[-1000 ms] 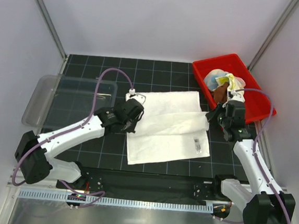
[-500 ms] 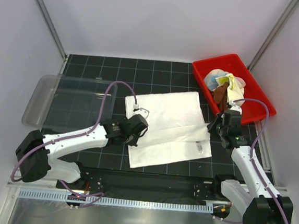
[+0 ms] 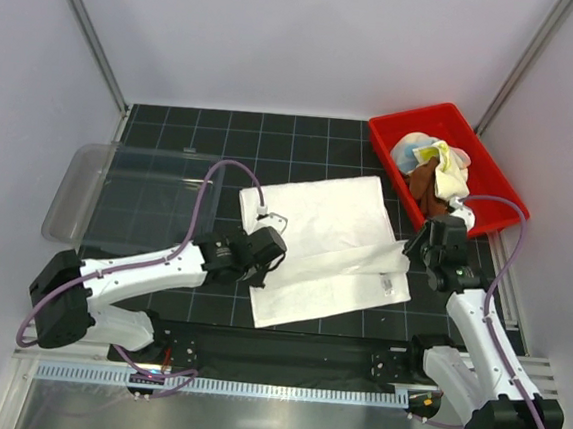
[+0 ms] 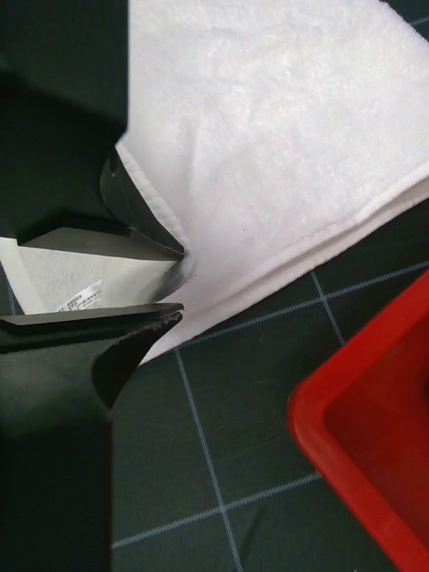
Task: Fold and stack the towels
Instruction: Fold the towel
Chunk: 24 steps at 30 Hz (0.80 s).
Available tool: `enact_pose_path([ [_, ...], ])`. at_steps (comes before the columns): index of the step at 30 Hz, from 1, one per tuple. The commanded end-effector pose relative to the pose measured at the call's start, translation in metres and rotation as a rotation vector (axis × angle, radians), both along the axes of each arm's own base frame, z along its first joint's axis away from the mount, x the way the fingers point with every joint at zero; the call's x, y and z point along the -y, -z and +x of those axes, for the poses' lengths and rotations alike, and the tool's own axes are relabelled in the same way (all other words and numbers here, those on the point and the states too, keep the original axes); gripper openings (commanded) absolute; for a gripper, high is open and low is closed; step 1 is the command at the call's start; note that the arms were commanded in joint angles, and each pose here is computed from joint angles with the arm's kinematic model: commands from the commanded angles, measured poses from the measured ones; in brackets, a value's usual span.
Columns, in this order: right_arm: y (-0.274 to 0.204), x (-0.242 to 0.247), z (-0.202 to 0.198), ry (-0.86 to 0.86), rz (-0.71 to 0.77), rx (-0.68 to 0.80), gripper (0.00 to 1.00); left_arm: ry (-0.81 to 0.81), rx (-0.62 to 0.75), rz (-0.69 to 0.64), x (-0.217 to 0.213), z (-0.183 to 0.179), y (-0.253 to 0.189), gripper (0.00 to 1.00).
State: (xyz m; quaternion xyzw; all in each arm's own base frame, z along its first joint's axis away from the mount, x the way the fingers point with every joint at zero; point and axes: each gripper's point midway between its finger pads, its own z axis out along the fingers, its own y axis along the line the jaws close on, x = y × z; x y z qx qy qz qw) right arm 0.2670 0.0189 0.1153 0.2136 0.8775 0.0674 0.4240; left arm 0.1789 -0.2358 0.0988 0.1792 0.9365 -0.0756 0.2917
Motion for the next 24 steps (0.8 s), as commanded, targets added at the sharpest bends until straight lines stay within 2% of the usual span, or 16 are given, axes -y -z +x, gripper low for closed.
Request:
enact_pose_path([
  [1, -0.023, 0.021, -0.001, 0.125, -0.043, 0.03, 0.35, 0.016, -0.041, 0.022, -0.01, -0.016, -0.009, 0.2],
  [2, -0.021, 0.026, -0.007, 0.147, -0.054, 0.01, 0.43, 0.021, -0.056, 0.025, -0.011, -0.02, -0.008, 0.3],
  [5, -0.03, 0.032, -0.013, 0.184, -0.063, 0.021, 0.5, 0.044, -0.094, 0.008, -0.008, -0.034, -0.008, 0.4],
  [10, -0.057, 0.02, -0.004, 0.126, -0.024, 0.101, 0.45, 0.082, -0.078, -0.179, 0.009, -0.042, -0.041, 0.44],
  [12, -0.062, 0.011, 0.002, 0.087, 0.01, 0.109, 0.45, 0.088, -0.047, -0.237, 0.016, -0.039, -0.052, 0.5],
  [14, -0.061, -0.002, 0.013, 0.034, 0.049, 0.103, 0.45, 0.05, -0.004, -0.222, 0.011, -0.03, -0.052, 0.59],
  [16, -0.064, -0.013, 0.024, -0.028, 0.074, 0.109, 0.45, 0.022, 0.0, -0.184, 0.005, -0.021, -0.046, 0.6],
  [17, -0.05, -0.017, 0.03, -0.065, 0.066, 0.051, 0.45, 0.0, -0.008, -0.155, 0.003, -0.016, -0.039, 0.6],
  [19, -0.052, -0.037, 0.042, -0.173, 0.11, 0.018, 0.44, -0.039, -0.031, -0.175, 0.002, 0.0, -0.039, 0.59],
  [24, -0.022, -0.05, 0.062, -0.339, 0.074, -0.207, 0.46, -0.114, -0.059, -0.154, -0.009, 0.043, -0.042, 0.6],
])
